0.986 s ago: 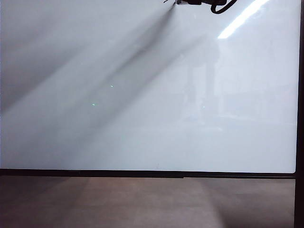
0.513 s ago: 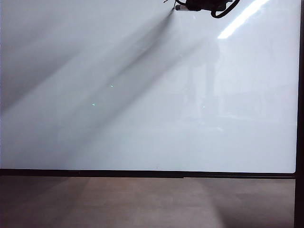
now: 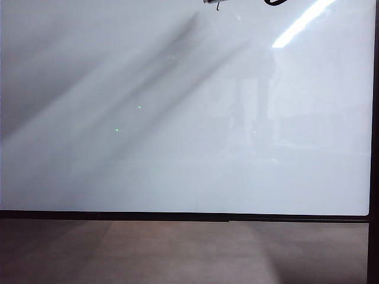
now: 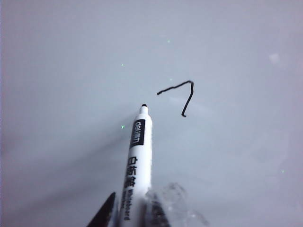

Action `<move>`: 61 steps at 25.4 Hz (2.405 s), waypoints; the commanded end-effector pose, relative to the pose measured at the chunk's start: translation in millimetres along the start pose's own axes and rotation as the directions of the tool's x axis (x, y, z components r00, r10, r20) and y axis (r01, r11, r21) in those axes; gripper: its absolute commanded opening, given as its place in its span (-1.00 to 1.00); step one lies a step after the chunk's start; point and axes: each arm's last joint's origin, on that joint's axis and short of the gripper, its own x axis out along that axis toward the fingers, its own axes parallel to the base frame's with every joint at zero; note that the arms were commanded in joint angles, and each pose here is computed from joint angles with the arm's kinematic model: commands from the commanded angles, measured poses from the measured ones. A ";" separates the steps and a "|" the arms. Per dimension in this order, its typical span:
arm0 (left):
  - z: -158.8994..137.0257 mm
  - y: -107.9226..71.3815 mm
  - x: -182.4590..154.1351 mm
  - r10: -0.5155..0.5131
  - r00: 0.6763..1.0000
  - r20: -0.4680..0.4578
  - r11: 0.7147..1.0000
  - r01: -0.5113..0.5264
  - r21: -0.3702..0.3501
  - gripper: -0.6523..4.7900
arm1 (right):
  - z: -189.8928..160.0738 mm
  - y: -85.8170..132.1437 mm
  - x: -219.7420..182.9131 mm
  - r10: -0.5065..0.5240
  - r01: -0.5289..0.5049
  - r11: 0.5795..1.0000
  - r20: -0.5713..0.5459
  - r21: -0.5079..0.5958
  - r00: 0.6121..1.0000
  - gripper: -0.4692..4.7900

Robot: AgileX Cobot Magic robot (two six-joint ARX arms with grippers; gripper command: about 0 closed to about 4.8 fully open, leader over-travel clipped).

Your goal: Reach to the right to find the marker pen, pick it up, and write the number 3 on the whiteboard.

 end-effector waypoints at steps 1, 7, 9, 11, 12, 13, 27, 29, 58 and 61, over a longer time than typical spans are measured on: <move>2.5 0.2 -1.1 0.000 1.000 0.013 1.000 0.000 -0.002 -0.78 | 0.6 -4.1 1.8 -0.016 0.016 1.000 0.021 0.000 1.000 -0.67; 2.5 0.1 -1.1 -0.001 1.000 0.013 1.000 0.001 -0.002 -0.78 | -7.2 -5.5 7.9 -0.023 0.023 1.000 0.041 0.000 0.999 -0.67; 2.5 0.1 -1.1 -0.001 1.000 0.012 1.000 0.001 -0.002 -0.78 | -9.0 -5.2 9.4 -0.024 0.024 1.000 0.048 0.001 0.999 -0.67; 2.5 0.1 -1.1 -0.001 1.000 0.012 1.000 0.001 -0.002 -0.78 | -11.3 -4.9 10.7 -0.024 0.024 1.000 0.047 0.001 0.999 -0.67; 2.5 0.1 -1.1 -0.001 1.000 0.012 1.000 0.001 -0.002 -0.78 | -12.0 -4.9 11.1 -0.025 0.025 1.000 0.047 0.000 0.999 -0.67; 2.5 0.1 -1.1 -0.001 1.000 0.012 1.000 0.001 -0.002 -0.78 | -12.5 -4.8 11.4 -0.025 0.025 1.000 0.048 0.001 0.999 -0.68; 2.5 0.1 -1.1 -0.003 1.000 0.012 1.000 0.003 -0.002 -0.78 | -20.8 -4.7 16.7 -0.067 0.066 0.998 0.060 0.004 0.996 -0.68; 2.5 0.1 -1.1 -0.003 1.000 0.012 1.000 0.003 -0.001 -0.78 | -21.0 -5.2 16.6 -0.084 0.084 0.996 0.056 0.005 0.995 -0.68; 2.5 0.1 -1.1 0.000 1.000 0.012 1.000 0.000 -0.001 -0.78 | -13.4 -8.6 10.5 -0.167 0.167 0.986 0.016 0.004 0.986 -0.69; 2.5 0.1 -1.1 0.000 1.000 0.012 1.000 0.000 -0.001 -0.78 | -14.1 -8.5 10.6 -0.166 0.166 0.986 0.011 0.003 0.986 -0.71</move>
